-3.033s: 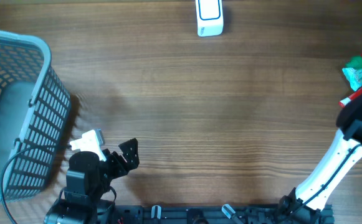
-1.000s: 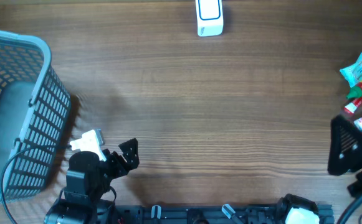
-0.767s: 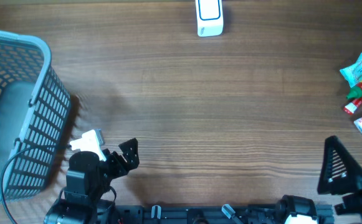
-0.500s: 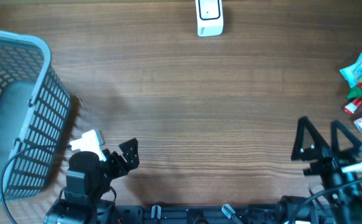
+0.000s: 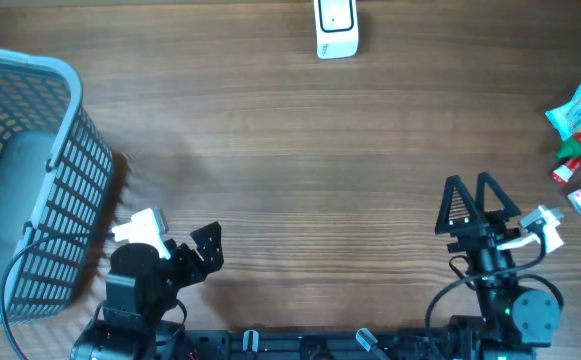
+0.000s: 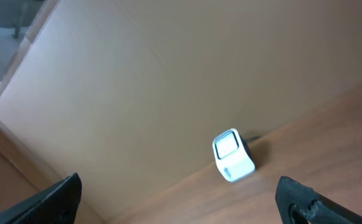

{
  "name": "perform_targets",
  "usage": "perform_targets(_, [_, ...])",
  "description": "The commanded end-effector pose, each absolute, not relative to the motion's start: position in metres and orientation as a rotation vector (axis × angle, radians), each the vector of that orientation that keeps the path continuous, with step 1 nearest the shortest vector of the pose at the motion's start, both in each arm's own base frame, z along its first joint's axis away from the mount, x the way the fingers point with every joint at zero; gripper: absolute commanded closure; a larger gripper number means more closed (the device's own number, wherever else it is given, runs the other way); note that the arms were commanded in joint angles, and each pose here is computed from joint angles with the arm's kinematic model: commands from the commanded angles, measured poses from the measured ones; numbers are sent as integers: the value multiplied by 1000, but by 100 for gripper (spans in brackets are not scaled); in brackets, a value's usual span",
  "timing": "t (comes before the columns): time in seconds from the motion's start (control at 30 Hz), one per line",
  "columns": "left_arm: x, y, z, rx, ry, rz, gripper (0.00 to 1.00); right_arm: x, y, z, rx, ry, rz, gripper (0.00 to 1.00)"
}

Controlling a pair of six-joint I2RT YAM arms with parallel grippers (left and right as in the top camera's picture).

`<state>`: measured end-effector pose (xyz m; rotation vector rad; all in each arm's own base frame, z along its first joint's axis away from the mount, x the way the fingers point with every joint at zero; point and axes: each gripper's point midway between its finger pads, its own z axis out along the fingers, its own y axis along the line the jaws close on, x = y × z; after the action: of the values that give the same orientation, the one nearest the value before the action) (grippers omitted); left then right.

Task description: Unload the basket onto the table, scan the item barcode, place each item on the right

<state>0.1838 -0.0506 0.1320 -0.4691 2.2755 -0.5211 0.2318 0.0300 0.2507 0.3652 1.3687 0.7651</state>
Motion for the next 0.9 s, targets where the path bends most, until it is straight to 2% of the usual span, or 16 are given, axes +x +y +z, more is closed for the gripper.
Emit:
perform_targets(0.0, [185, -49, 138, -441, 2256, -504, 0, 237, 29, 228, 399, 1395, 777, 0])
perform_targets(0.27, [185, -49, 138, -441, 2256, -504, 0, 244, 25, 179, 475, 1530, 733, 0])
perform_targets(0.57, [185, -49, 138, -441, 2256, -504, 0, 244, 30, 179, 152, 1566, 457, 0])
perform_targets(0.87, [185, -49, 138, -441, 2256, -504, 0, 244, 27, 179, 108, 1563, 383, 0])
